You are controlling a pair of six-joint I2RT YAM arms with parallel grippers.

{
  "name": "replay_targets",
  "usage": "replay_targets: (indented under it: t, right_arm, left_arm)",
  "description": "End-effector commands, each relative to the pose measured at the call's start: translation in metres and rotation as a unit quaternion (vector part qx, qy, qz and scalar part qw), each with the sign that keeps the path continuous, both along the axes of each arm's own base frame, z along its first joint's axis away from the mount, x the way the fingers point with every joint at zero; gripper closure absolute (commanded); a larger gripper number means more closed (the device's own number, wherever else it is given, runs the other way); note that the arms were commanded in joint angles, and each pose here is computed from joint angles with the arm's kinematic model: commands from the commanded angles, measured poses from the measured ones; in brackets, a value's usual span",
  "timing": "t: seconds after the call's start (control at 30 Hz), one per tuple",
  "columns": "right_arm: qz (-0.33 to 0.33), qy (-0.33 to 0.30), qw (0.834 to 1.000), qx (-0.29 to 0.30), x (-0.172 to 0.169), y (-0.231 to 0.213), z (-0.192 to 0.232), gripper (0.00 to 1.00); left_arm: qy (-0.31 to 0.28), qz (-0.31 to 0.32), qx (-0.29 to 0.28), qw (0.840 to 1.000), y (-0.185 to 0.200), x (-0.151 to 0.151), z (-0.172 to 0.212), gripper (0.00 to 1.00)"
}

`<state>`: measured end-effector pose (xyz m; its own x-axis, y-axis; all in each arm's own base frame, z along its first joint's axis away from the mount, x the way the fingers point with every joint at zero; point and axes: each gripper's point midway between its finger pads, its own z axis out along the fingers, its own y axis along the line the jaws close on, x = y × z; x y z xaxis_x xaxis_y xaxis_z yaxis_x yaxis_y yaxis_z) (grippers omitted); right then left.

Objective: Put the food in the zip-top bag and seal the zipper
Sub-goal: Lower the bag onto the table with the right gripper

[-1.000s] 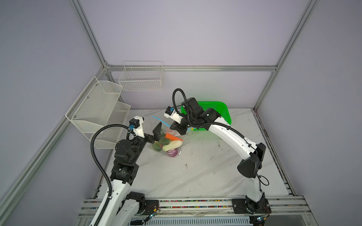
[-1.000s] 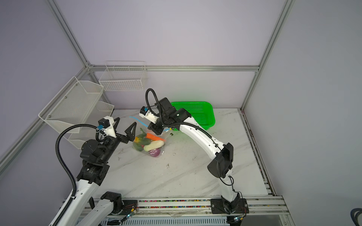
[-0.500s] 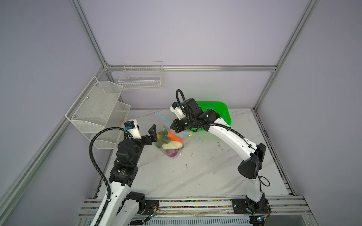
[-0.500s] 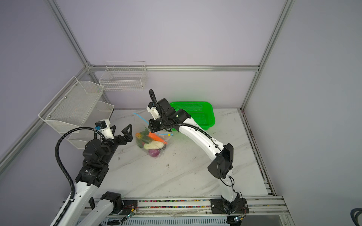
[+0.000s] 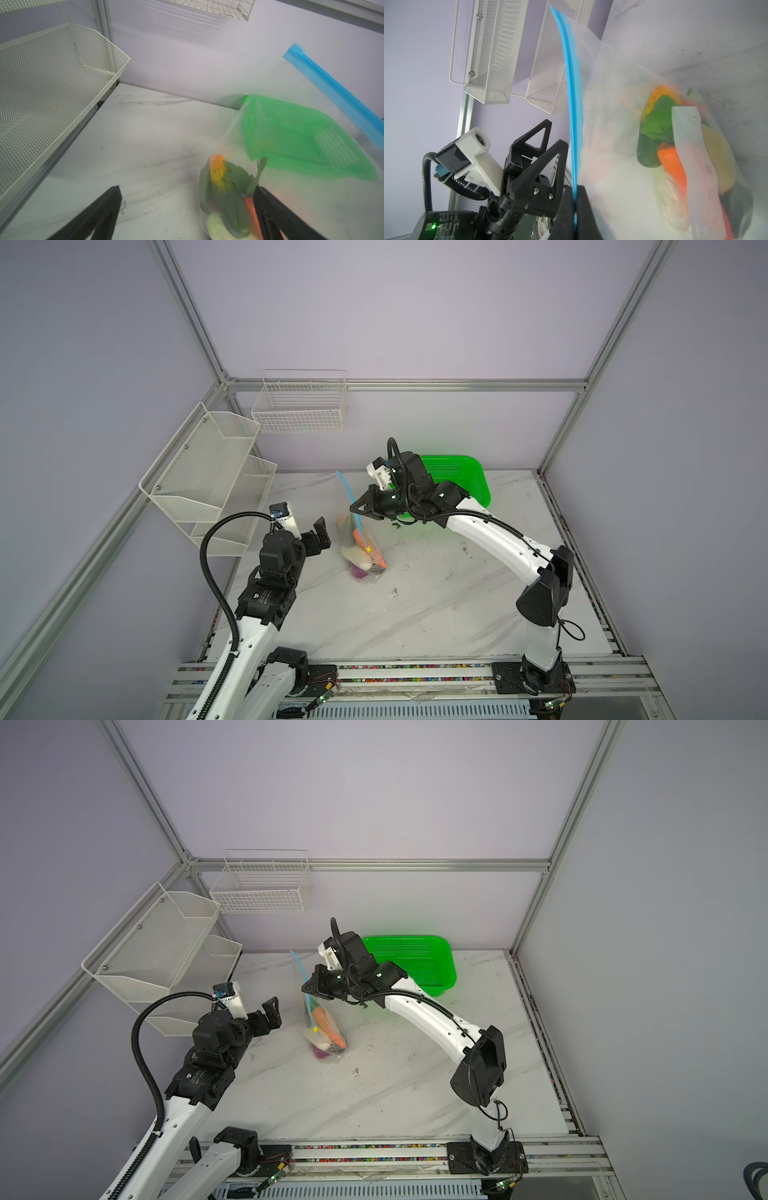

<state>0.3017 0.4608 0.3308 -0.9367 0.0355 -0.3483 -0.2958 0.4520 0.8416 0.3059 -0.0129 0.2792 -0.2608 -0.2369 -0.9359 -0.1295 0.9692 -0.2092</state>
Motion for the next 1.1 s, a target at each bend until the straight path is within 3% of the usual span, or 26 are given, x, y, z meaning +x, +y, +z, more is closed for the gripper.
replay_targets:
  t: [0.0,0.17,0.63,0.83,1.07]
  right_arm:
    - [-0.044,0.013,0.994,0.103,-0.006,-0.007,0.056,1.0]
    - [-0.093,0.025,0.985,0.145,-0.016,-0.016,0.068,1.0]
    - [-0.097,0.035,0.97,0.222,-0.053,0.022,0.069,1.0]
    - [-0.117,0.065,0.968,0.21,-0.055,0.017,0.033,1.0]
    - [-0.185,0.096,0.96,0.186,-0.04,-0.044,-0.016,1.0]
  left_arm:
    - [-0.059,0.019,-0.016,0.998,0.007,-0.004,0.046,0.0]
    - [-0.06,0.022,-0.021,0.998,0.008,-0.004,0.047,0.0]
    - [-0.069,0.038,0.007,0.997,0.018,-0.013,0.051,0.0]
    - [-0.066,0.047,0.018,0.997,0.022,-0.013,0.049,0.0]
    - [-0.052,0.042,0.022,0.997,0.019,-0.006,0.042,0.0]
